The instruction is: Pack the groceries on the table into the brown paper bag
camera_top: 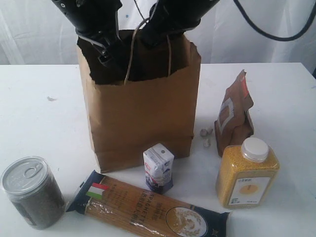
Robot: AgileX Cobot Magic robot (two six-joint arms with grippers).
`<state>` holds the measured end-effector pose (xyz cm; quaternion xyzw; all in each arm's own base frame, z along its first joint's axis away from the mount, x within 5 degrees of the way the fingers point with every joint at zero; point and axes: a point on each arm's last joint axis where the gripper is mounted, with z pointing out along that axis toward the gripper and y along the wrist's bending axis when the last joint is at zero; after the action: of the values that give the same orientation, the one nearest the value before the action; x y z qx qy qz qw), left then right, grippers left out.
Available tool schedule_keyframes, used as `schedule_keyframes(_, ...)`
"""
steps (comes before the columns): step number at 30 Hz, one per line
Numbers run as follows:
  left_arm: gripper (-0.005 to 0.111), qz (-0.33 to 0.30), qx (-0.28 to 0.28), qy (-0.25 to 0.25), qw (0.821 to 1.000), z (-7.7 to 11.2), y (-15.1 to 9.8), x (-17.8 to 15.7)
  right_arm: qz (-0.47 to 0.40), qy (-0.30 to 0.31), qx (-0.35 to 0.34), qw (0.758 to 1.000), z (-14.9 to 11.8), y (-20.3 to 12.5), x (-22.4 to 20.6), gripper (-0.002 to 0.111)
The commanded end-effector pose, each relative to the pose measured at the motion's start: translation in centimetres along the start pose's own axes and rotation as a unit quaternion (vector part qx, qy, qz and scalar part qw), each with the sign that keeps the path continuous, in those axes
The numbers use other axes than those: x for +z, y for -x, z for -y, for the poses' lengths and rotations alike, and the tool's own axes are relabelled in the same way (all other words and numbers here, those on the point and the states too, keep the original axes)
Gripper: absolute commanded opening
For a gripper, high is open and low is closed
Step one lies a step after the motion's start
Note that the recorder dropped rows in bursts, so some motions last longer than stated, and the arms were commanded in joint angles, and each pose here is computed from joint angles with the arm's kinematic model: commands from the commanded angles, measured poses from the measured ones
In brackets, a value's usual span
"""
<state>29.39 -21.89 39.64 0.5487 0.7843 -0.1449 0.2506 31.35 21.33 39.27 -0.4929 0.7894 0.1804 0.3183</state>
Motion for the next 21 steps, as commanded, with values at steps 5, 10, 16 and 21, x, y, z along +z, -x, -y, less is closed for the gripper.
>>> schedule_keyframes(5,0.105,0.013,-0.012,0.04,0.999,0.3,0.1,-2.1,-0.004,-0.031,0.02,0.999,-0.2,0.0,-2.1,0.005)
schedule_keyframes(10,0.105,0.036,-0.04,0.077,0.996,-0.4,-0.6,-4.7,0.026,-0.102,0.05,0.993,0.4,0.4,-4.4,0.026)
schedule_keyframes(16,0.105,0.071,-0.058,0.088,0.992,-0.3,-1.3,-7.6,0.09,-0.142,0.069,0.983,0.8,0.9,-7.4,0.031)
schedule_keyframes(21,0.105,0.103,-0.062,0.083,0.989,0.6,-1.4,-9.4,0.144,-0.162,0.095,0.972,0.4,1.5,-9.3,0.031)
